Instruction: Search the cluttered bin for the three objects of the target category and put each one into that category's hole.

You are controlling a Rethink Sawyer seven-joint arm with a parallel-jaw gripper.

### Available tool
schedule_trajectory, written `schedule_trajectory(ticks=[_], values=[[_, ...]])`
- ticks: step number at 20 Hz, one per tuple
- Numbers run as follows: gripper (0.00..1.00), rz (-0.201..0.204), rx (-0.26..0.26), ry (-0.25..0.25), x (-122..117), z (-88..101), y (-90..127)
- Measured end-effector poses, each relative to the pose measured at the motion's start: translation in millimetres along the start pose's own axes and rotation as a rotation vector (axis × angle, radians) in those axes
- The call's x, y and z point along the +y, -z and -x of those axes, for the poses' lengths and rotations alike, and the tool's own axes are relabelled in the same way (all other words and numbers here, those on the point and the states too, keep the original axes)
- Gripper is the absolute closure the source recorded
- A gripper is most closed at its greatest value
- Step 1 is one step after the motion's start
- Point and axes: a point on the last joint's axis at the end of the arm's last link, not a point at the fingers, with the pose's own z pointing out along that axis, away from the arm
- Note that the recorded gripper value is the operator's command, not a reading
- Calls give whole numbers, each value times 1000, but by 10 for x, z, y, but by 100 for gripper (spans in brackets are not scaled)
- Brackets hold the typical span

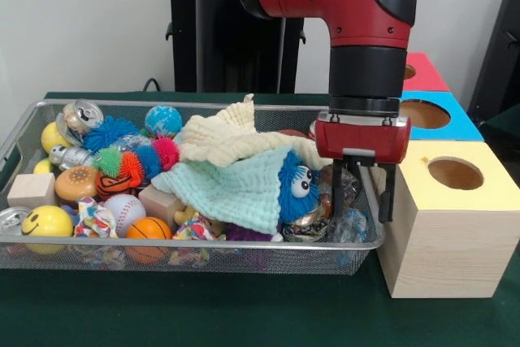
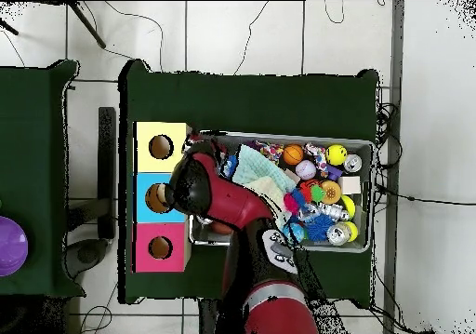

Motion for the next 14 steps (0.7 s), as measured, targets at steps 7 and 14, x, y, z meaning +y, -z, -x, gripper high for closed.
schedule_trajectory(ticks=[7,14], values=[[0,-3,46,-4,-38,-230,-173],[0,13,58,-13,-122,-249,-254]])
